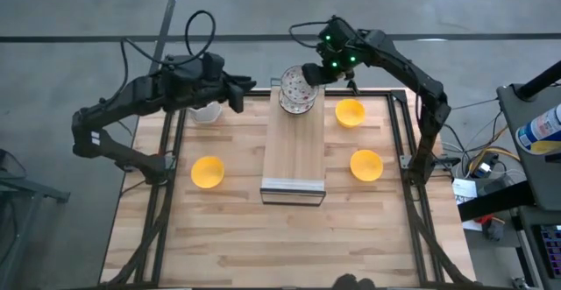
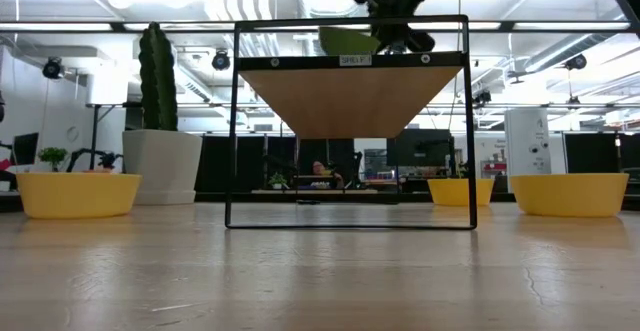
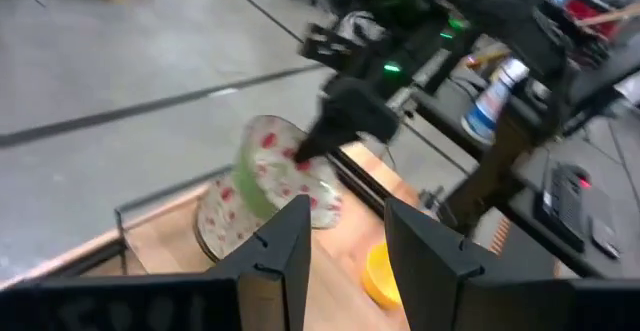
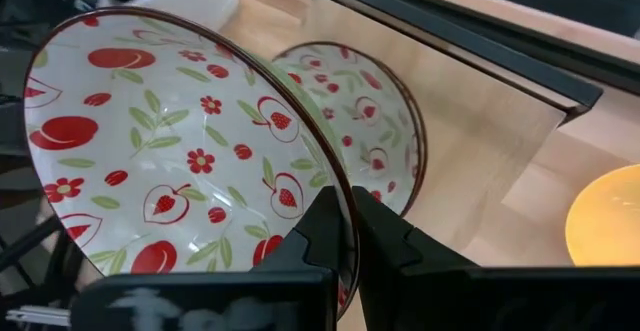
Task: Pick & Place Mini bowls
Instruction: Stack the white bowl on top of the other white bowls on the shelf, then put the bottom right yellow bowl on the shelf
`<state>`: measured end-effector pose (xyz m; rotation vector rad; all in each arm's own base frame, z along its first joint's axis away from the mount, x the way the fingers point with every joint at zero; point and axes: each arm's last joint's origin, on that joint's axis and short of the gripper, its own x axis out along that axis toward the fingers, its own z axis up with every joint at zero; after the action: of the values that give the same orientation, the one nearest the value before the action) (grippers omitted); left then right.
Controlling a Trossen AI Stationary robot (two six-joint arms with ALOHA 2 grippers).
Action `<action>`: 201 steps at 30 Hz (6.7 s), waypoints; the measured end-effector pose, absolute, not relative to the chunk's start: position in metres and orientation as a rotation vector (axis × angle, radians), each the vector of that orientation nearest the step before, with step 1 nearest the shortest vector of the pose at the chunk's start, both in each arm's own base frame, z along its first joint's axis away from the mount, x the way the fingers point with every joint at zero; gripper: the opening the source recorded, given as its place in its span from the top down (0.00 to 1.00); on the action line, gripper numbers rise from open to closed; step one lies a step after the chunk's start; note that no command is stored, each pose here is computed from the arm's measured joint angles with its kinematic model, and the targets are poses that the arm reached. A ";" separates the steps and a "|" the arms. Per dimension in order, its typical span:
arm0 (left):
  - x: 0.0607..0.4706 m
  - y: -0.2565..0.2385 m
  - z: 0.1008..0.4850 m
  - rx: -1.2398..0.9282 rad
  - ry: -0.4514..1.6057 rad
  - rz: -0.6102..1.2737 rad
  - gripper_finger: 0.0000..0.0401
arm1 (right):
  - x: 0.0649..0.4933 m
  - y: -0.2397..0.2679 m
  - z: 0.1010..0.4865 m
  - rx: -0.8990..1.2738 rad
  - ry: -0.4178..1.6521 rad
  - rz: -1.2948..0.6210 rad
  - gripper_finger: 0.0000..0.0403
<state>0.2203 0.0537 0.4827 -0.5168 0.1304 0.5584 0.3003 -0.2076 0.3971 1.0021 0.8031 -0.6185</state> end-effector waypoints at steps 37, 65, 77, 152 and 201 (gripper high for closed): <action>0.206 0.042 0.478 -0.520 0.229 0.526 0.70 | 0.321 -0.233 0.345 1.079 0.983 -0.682 0.93; 0.204 0.042 0.473 -0.506 0.301 0.519 0.70 | 0.304 -0.216 0.382 0.979 0.888 -0.639 0.73; 0.189 0.039 0.431 -0.547 0.710 0.653 0.70 | 0.292 -0.176 0.417 0.818 0.851 -0.522 0.81; 0.190 0.033 0.417 -0.728 0.399 0.504 0.70 | 0.206 -0.020 0.163 0.837 1.567 -0.540 0.46; 0.191 0.034 0.414 -0.743 0.404 0.511 0.70 | 0.269 0.020 0.374 0.482 1.198 -0.246 0.98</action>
<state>0.1912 0.0336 0.4139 -0.7431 0.4038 0.5112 0.2690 0.0201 0.3737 0.4820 1.1983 -0.2461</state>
